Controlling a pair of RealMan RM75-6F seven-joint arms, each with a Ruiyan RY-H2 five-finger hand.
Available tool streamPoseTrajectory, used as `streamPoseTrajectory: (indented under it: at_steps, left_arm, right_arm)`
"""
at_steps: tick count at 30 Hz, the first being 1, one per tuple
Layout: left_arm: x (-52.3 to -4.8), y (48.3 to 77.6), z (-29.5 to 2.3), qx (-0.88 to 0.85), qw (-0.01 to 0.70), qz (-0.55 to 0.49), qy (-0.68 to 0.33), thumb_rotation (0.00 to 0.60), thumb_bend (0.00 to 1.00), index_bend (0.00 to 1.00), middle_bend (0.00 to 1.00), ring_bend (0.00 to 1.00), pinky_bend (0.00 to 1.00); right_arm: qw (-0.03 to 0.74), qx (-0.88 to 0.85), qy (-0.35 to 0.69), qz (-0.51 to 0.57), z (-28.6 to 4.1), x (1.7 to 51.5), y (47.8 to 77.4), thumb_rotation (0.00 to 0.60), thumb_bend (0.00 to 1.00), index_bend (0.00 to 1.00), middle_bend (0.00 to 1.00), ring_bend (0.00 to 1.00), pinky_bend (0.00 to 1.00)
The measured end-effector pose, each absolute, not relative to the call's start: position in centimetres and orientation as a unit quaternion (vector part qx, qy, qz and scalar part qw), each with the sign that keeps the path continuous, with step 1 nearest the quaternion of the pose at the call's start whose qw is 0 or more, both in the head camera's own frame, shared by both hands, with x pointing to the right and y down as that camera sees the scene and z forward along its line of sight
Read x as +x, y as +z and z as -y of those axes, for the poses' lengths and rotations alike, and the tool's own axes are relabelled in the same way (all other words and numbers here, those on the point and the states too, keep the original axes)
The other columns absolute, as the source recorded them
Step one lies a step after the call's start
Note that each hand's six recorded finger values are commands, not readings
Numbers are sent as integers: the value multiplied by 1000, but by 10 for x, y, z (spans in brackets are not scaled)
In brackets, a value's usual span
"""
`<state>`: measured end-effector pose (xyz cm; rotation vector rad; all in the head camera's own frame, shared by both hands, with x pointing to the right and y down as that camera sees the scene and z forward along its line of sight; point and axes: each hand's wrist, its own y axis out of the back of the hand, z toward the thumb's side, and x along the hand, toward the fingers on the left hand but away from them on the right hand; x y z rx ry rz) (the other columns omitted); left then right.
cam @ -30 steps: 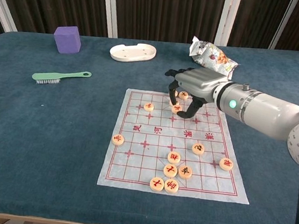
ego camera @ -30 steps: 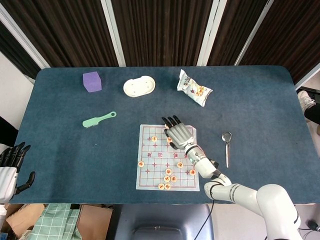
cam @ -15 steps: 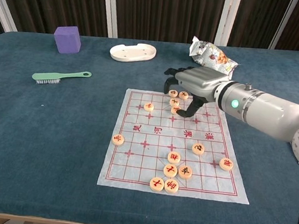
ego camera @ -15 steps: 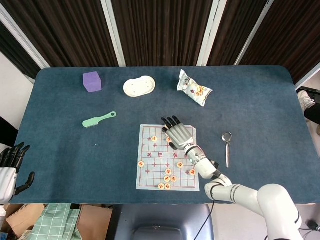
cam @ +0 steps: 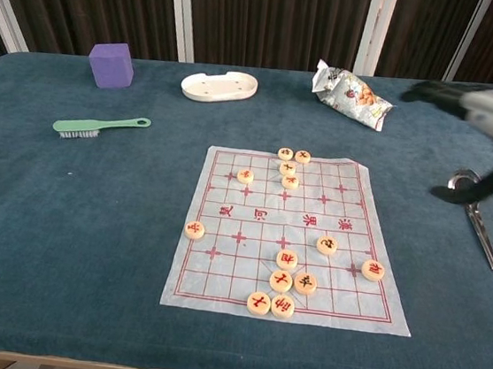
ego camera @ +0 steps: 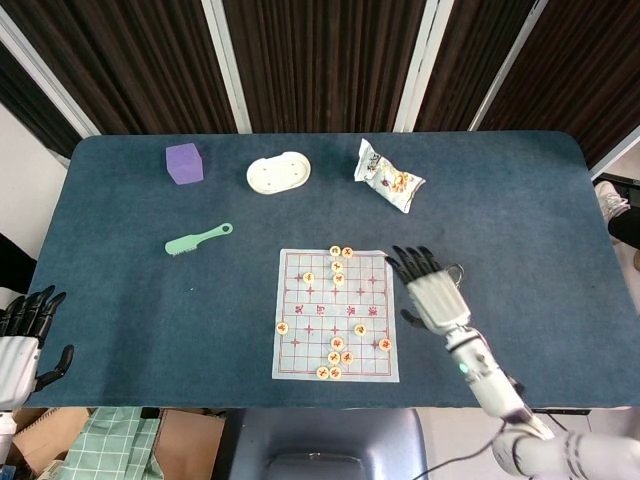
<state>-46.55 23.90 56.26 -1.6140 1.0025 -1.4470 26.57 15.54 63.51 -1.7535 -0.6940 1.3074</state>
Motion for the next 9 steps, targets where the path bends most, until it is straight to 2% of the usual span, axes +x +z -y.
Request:
streamPoseTrajectory:
  at_steps: [3,9]
  left_arm:
    - [-461,567,-239,-629,373,-383,-564,600,432,0,0,0,22]
    - [-454,568,-241,-629,381,-379,-561,600,433,0,0,0,22]
  right_arm:
    - [381,-667,546,336,-187,308,606,600,365,0,0,0,0]
    - [391,-614,585,358,-231,382,577,600,364,0,0,0,0]
